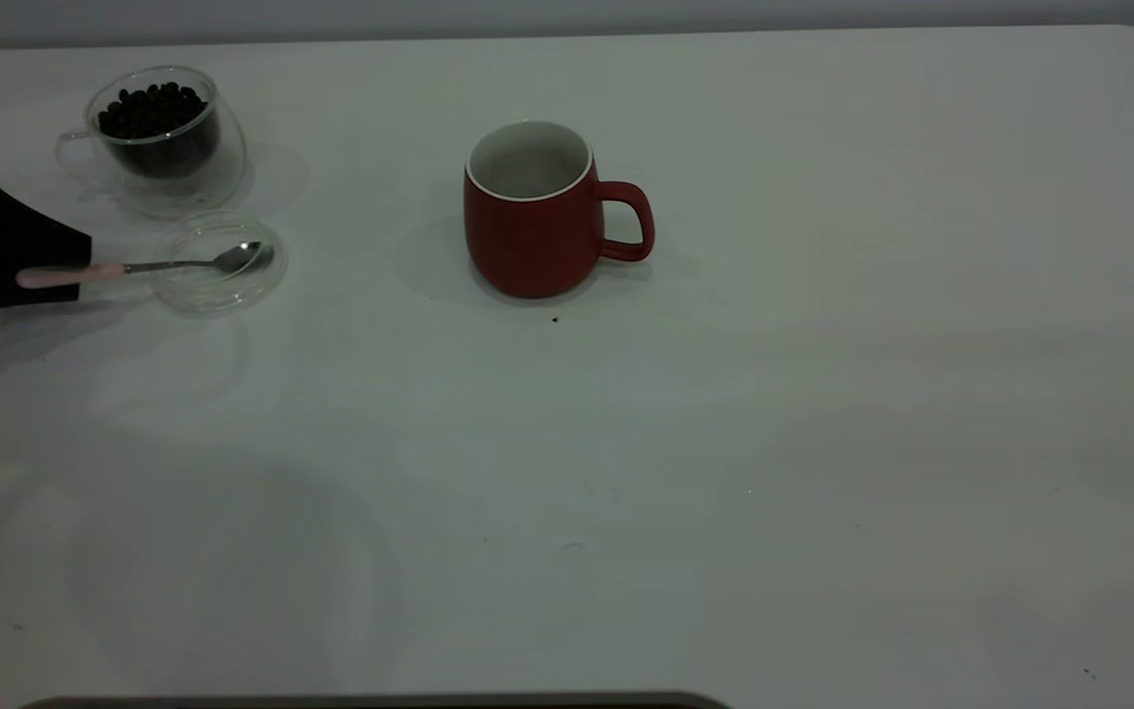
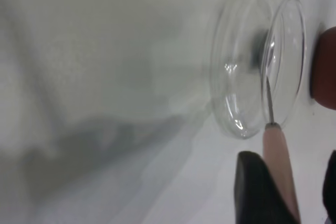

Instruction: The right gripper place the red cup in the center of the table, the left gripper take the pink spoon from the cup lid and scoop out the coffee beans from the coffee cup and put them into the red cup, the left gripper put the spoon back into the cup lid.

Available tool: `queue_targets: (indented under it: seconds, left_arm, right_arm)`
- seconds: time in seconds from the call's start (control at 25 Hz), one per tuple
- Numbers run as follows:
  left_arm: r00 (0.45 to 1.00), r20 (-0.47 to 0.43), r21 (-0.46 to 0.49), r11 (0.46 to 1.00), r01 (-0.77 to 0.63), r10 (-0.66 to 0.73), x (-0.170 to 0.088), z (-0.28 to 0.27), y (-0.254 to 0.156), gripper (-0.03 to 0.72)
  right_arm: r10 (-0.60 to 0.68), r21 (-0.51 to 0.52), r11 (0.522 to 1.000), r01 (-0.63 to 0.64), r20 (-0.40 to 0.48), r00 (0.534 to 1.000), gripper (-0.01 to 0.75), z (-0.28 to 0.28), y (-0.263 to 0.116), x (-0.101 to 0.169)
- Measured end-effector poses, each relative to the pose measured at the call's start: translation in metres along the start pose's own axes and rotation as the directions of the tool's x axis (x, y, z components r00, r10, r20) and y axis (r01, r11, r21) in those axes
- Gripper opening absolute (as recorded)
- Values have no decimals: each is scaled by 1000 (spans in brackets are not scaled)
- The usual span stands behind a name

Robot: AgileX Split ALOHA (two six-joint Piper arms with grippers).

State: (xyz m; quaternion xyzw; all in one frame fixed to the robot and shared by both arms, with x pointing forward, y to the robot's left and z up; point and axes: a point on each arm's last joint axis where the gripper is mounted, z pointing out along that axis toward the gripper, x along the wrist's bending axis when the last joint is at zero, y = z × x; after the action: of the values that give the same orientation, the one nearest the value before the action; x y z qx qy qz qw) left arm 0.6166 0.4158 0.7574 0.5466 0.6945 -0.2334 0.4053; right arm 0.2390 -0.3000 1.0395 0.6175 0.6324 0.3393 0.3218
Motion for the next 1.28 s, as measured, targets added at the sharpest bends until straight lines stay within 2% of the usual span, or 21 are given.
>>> queue_targets:
  seconds: [0.16, 0.44, 0.68, 0.8, 0.96, 1.04, 1.16, 1.28]
  left_arm:
    - [1000, -7, -10, 1000, 4, -4, 1, 0, 1, 428]
    - [998, 24, -101, 993, 58, -56, 1, -4, 8, 434]
    - [997, 48, -121, 990, 73, -68, 2, -11, 9, 434]
    - [997, 64, -151, 987, 53, -43, -6, -30, 14, 434]
    - [991, 94, -199, 977, -72, 92, -57, -70, 30, 434]
    - [980, 74, -210, 963, -168, 187, -96, -94, 35, 434]
    - [955, -24, -179, 939, -295, 295, -157, -124, 32, 434]
    - [915, -185, -88, 921, -380, 360, -213, -146, 16, 434]
  right_arm:
    - [0, 0, 1000, 0, 0, 1000, 535, 0, 0, 0]
    - [0, 0, 1000, 0, 0, 1000, 535, 0, 0, 0]
    - [0, 0, 1000, 0, 0, 1000, 534, 0, 0, 0]
    - [0, 0, 1000, 0, 0, 1000, 534, 0, 0, 0]
    - [-1, 0, 1000, 1, 0, 1000, 534, 0, 0, 0]
    - [-1, 0, 1000, 1, 0, 1000, 534, 0, 0, 0]
    - [-1, 0, 1000, 1, 0, 1000, 534, 0, 0, 0]
    - [-1, 0, 1000, 1, 0, 1000, 534, 0, 0, 0]
